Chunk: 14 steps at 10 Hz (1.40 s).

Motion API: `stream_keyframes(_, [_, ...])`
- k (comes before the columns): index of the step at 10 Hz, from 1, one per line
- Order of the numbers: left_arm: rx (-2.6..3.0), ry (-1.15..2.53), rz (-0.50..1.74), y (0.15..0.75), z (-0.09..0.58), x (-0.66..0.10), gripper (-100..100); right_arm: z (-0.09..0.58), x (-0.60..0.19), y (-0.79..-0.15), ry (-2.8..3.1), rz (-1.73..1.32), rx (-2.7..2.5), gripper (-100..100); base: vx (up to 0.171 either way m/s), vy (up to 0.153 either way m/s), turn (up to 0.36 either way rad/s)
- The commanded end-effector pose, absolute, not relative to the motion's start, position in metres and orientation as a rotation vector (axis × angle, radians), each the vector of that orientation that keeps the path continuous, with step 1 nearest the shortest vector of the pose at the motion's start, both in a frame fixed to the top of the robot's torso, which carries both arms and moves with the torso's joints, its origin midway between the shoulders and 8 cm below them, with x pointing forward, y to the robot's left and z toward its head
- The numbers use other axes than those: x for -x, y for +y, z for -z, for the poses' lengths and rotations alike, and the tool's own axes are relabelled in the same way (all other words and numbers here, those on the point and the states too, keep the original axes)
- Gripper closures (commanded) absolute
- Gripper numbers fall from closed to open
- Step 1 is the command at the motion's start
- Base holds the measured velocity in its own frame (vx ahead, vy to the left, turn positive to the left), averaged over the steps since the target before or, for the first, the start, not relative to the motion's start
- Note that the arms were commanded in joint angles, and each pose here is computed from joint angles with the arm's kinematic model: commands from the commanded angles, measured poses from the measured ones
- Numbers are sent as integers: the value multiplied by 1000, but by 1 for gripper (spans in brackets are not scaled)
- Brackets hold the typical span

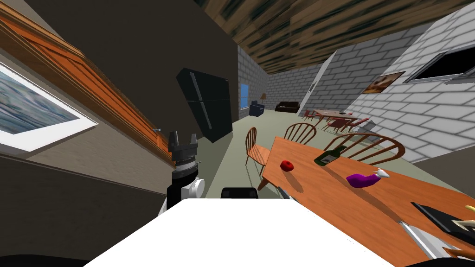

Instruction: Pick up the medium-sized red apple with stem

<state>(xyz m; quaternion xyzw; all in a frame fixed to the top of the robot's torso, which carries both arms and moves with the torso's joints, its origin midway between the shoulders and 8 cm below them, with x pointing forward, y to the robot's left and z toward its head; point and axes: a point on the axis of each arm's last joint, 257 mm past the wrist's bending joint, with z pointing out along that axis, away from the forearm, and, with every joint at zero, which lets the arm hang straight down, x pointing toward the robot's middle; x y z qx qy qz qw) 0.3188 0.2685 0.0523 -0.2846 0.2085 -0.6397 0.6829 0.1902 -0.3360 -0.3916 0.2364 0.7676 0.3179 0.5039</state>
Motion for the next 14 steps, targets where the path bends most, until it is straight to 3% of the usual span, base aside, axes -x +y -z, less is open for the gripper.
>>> stream_keyframes(1, [638, 468, 1434, 268, -52, -319, 0, 410, -162, -347, 1932, -730, -571, -100, 60, 69, 170])
stream_keyframes(14, [638, 468, 1434, 268, -52, -319, 0, 474, -14, -436, 2279, -490, -620, -100, 65, 29, 112])
